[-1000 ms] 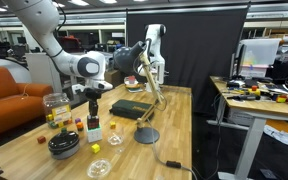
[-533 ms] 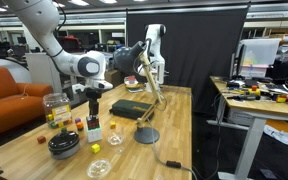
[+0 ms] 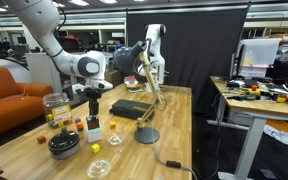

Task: Place the Rubik's cube on the left on top of the Rubik's cube on the right

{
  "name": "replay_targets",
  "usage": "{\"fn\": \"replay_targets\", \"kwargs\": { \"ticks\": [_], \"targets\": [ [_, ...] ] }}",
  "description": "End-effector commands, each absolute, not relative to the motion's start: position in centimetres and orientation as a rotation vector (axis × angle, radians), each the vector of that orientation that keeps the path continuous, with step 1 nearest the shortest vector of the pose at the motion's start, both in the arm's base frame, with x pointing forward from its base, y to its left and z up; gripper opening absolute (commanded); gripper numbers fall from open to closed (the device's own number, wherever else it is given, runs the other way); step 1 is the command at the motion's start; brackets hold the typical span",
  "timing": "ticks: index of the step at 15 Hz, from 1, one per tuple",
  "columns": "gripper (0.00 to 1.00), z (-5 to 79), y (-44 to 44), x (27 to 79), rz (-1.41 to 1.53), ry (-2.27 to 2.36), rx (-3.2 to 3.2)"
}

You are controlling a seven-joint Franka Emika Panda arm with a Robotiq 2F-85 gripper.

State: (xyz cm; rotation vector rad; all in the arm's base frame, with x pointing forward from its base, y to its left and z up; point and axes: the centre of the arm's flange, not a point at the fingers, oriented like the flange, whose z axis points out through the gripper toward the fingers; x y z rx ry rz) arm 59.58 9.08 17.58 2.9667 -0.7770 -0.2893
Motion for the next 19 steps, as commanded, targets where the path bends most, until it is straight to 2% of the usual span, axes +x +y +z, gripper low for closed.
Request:
{"fn": "replay_targets", "kwargs": {
  "ticks": [1, 19],
  "targets": [
    [0.99, 17.6, 9.1, 59.6, -0.289, -0.777, 2.967],
    [1.00, 18.6, 9.1, 60.4, -0.248, -0.822, 2.975]
  ]
}}
